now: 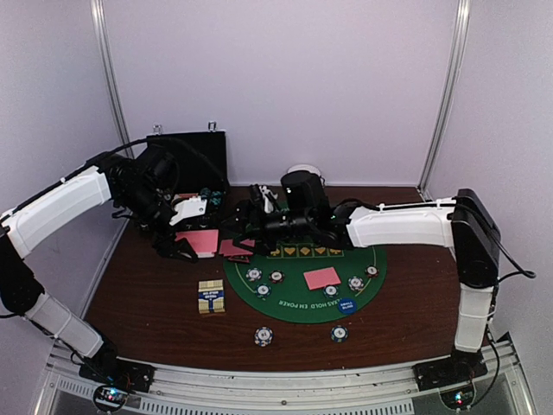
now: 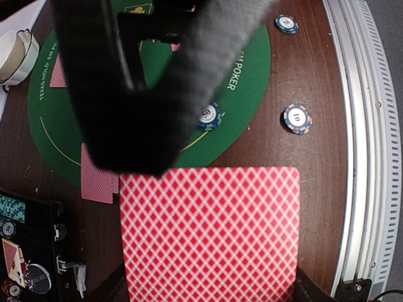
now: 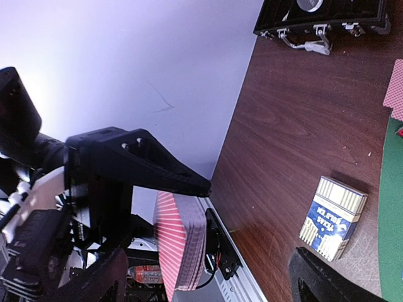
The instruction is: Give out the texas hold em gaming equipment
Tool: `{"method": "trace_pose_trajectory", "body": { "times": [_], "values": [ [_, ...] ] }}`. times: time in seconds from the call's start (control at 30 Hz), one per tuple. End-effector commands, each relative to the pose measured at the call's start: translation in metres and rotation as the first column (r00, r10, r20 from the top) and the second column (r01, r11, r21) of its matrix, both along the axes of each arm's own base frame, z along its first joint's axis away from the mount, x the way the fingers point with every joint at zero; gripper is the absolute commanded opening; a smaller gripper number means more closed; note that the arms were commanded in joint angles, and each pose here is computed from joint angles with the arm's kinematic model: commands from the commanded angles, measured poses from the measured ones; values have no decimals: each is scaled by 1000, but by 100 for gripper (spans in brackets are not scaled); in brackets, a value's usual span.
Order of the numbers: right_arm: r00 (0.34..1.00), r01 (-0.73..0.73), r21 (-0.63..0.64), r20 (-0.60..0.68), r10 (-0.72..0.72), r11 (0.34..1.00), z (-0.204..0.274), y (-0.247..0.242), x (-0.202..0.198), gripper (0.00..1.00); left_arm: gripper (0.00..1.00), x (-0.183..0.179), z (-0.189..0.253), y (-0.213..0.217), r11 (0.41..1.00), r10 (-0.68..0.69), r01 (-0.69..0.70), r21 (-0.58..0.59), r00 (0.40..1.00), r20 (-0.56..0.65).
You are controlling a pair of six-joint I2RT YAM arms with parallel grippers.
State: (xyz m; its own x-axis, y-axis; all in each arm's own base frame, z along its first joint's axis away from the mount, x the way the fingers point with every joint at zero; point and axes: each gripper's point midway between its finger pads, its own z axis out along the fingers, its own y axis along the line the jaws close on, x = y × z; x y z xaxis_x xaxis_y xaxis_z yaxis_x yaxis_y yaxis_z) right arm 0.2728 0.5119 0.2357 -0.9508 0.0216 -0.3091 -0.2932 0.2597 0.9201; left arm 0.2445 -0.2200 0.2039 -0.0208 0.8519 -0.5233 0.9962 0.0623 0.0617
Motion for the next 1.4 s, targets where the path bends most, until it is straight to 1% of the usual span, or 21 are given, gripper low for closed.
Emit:
{"method": "trace_pose_trajectory", "body": {
  "times": [0.0, 0.1, 0.33, 0.57, 0.77, 0.9, 1.07, 1.37],
  "values": [
    [996, -85, 3, -8, 85, 996, -3, 18, -13, 90, 36, 7, 12, -4, 999, 14, -14, -29, 1000, 18],
    [994, -111, 13, -21, 112, 994, -4, 24, -16, 87, 36, 8, 11, -4, 1000, 14, -13, -28, 1000, 17],
    [987, -159, 21, -27, 160, 987, -4, 37, -25, 88, 35, 8, 10, -4, 1000, 15, -15, -24, 1000, 13],
    [982, -177, -18, -66, 176, 984, -16, 52, -24, 88, 35, 9, 12, -5, 999, 17, -17, -30, 1000, 13],
    [981, -173, -47, -98, 167, 984, -27, 58, -20, 86, 35, 8, 14, -5, 999, 17, -16, -36, 1000, 15],
    [984, -144, -78, -119, 135, 986, -36, 52, -14, 83, 35, 8, 15, -6, 999, 15, -14, -42, 1000, 17],
    [989, -111, -100, -113, 100, 989, -39, 39, -7, 81, 35, 7, 16, -6, 999, 14, -13, -44, 1000, 18],
    [989, -114, -133, -113, 100, 984, -39, 25, -10, 72, 35, 6, 17, -6, 999, 13, -12, -47, 1000, 19]
  ]
}}
